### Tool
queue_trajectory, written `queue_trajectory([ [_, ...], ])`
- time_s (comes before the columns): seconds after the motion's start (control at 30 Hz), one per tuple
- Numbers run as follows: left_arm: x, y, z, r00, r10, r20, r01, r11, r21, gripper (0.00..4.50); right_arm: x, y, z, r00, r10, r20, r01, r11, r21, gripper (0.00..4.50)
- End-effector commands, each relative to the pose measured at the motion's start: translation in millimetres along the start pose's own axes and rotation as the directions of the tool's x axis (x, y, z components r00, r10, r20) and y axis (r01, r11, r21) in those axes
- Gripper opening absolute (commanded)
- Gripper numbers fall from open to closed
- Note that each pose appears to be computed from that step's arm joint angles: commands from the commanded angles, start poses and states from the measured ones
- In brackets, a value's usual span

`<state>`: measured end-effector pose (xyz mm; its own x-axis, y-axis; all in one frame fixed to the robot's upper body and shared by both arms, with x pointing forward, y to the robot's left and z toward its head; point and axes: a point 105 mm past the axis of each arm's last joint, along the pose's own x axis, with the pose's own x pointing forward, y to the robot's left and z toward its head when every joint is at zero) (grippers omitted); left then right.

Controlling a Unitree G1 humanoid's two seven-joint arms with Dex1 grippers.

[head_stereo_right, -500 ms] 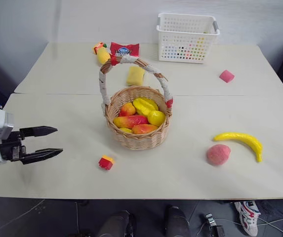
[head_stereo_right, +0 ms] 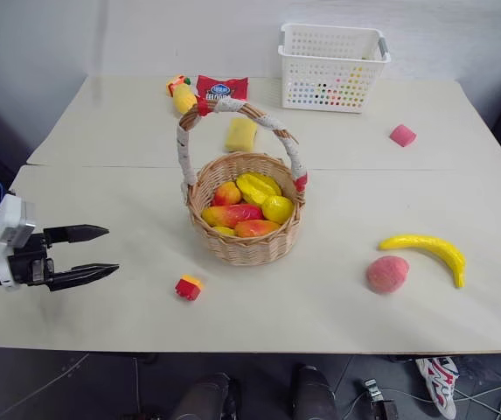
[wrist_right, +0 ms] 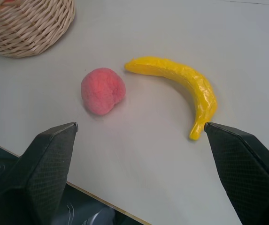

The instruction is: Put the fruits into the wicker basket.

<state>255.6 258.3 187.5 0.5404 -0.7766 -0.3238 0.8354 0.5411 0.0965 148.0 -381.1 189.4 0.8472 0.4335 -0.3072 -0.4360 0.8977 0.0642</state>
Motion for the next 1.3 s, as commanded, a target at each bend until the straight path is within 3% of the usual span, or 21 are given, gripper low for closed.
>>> queue_trajectory([
  [0.03, 4, -1, 11, 1.000, 0.000, 0.024, -0.001, 0.999, 0.052, 4.48, -2, -4, 2, 0.999, -0.041, 0.002, 0.041, 0.998, -0.043, 4.50],
  [0.13, 11, -5, 17, 0.998, -0.037, 0.041, 0.035, 0.998, 0.057, 4.48, 5, 2, 12, 0.999, -0.016, 0.028, 0.019, 0.996, -0.087, 4.50],
  [0.33, 37, -25, 20, 0.974, -0.225, -0.015, 0.225, 0.966, 0.130, 4.48, 42, 61, 46, 0.968, 0.249, 0.031, -0.239, 0.952, -0.194, 4.50],
  [0.5, 63, -35, -1, 0.914, -0.372, -0.164, 0.402, 0.887, 0.228, 4.48, 73, 138, 62, 0.826, 0.562, -0.047, -0.549, 0.783, -0.292, 4.50],
  [0.57, 71, -36, -8, 0.892, -0.405, -0.203, 0.447, 0.857, 0.255, 4.48, 80, 156, 65, 0.781, 0.621, -0.066, -0.605, 0.726, -0.326, 4.50],
  [0.73, 101, -35, -15, 0.837, -0.487, -0.249, 0.545, 0.782, 0.302, 4.48, 93, 184, 73, 0.673, 0.734, -0.089, -0.705, 0.600, -0.379, 4.50],
  [0.9, 121, -31, -24, 0.811, -0.507, -0.290, 0.583, 0.741, 0.334, 4.48, 103, 196, 78, 0.631, 0.769, -0.100, -0.734, 0.550, -0.398, 4.50],
  [1.03, 126, -30, -29, 0.801, -0.514, -0.308, 0.598, 0.721, 0.351, 4.48, 109, 199, 84, 0.635, 0.768, -0.080, -0.722, 0.553, -0.416, 4.50],
  [1.13, 128, -29, -29, 0.809, -0.515, -0.284, 0.588, 0.728, 0.354, 3.95, 113, 200, 89, 0.638, 0.768, -0.054, -0.714, 0.563, -0.417, 4.50],
  [1.3, 127, -38, -34, 0.794, -0.542, -0.274, 0.607, 0.718, 0.340, 2.45, 117, 200, 90, 0.640, 0.767, -0.051, -0.712, 0.566, -0.416, 4.50],
])
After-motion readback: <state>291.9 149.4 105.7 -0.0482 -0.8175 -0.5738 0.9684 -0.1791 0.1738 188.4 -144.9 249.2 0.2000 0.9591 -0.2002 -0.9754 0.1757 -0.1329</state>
